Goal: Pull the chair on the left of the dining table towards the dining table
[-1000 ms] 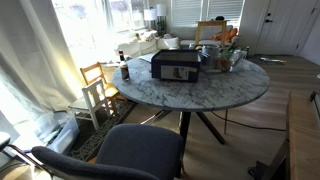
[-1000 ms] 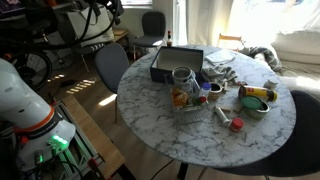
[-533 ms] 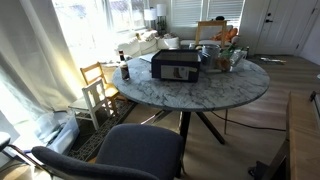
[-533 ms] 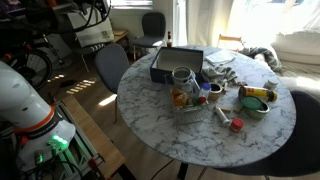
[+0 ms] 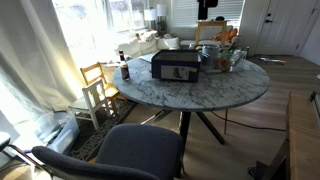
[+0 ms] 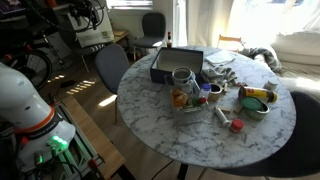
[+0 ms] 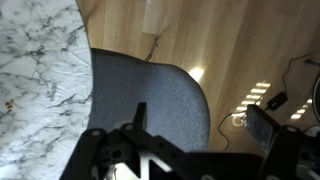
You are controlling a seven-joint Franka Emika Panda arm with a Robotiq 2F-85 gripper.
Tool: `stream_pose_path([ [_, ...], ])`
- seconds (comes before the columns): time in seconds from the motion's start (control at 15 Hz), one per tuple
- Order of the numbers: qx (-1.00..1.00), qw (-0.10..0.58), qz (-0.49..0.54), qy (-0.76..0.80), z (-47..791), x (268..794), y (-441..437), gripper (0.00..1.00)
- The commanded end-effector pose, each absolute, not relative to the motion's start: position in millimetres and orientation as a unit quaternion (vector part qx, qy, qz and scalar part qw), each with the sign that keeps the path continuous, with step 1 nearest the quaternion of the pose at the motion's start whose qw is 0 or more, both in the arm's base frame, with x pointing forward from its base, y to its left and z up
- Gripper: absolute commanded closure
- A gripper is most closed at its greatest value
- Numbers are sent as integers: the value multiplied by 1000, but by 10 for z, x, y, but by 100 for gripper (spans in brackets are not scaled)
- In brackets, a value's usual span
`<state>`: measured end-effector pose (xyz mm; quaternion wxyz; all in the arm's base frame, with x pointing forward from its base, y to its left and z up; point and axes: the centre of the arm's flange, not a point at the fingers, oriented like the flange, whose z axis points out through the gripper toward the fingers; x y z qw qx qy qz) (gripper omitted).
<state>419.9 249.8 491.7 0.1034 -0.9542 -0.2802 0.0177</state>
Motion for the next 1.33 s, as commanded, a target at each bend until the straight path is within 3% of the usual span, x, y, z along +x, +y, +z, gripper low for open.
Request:
stream_pose_path([
  [0.0,-952,101,25,-287,4861,4223,2678,0],
  [0.53,-951,101,32,-291,4803,4368,2829,0],
  [1.27,-936,74,116,-325,4086,5061,4322,0],
])
